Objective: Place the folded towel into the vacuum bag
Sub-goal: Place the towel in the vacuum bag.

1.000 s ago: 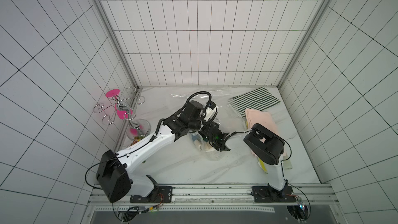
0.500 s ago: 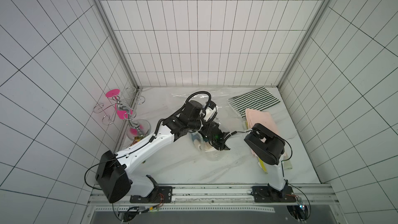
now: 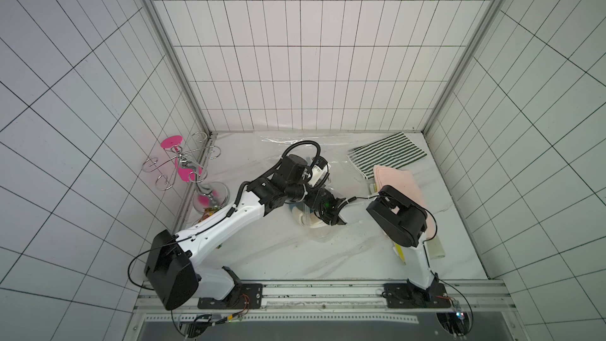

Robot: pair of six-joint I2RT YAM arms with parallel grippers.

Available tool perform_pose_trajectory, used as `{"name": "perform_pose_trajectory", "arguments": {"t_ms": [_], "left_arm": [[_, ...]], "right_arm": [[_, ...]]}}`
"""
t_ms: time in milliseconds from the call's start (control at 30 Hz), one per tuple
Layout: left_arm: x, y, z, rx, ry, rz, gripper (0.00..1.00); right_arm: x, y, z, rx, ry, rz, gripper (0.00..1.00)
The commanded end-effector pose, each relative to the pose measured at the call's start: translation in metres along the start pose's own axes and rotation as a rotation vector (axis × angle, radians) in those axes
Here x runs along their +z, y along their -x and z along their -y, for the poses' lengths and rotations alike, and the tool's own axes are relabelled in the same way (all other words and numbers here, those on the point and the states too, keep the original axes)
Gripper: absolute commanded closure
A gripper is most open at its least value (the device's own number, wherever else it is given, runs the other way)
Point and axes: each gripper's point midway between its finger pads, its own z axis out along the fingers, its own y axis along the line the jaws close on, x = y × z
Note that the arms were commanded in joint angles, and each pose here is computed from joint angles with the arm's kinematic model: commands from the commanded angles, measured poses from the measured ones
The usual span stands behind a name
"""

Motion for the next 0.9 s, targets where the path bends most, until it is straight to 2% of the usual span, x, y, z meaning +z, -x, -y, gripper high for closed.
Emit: {"name": "perform_pose_trajectory", "arguments": {"t_ms": [0,167,400,600,733,867], "left_arm": [[0.010,-0.040,0.023,-0.014,-0.118,-0.134,1.00],[0.015,-0.056,0.017,-0.017,-0.105,-0.182,1.00],[0.010,-0.058,-0.002,-0.008,0.006,-0.194,1.00],[0.008,-0.057,0.012,-0.031,-0.057,-0.164,1.00],[0.014,-0.065,0.021,-0.024,-0.080,-0.189,1.00],[0.015,-0.071,0.026,-0.023,-0.112,-0.208,1.00]], "right_arm": [[0.014,0.047,-0.025,-0.028,0.122,0.132,0.94],[0.005,0.076,-0.023,0.050,0.141,0.276,0.94],[-0.026,0.094,0.002,0.143,0.039,0.380,0.95],[-0.049,0.108,0.003,0.136,-0.005,0.402,0.95],[-0.039,0.091,0.023,0.117,-0.079,0.338,0.95],[-0.048,0.079,0.034,0.104,-0.104,0.297,0.95]]}}
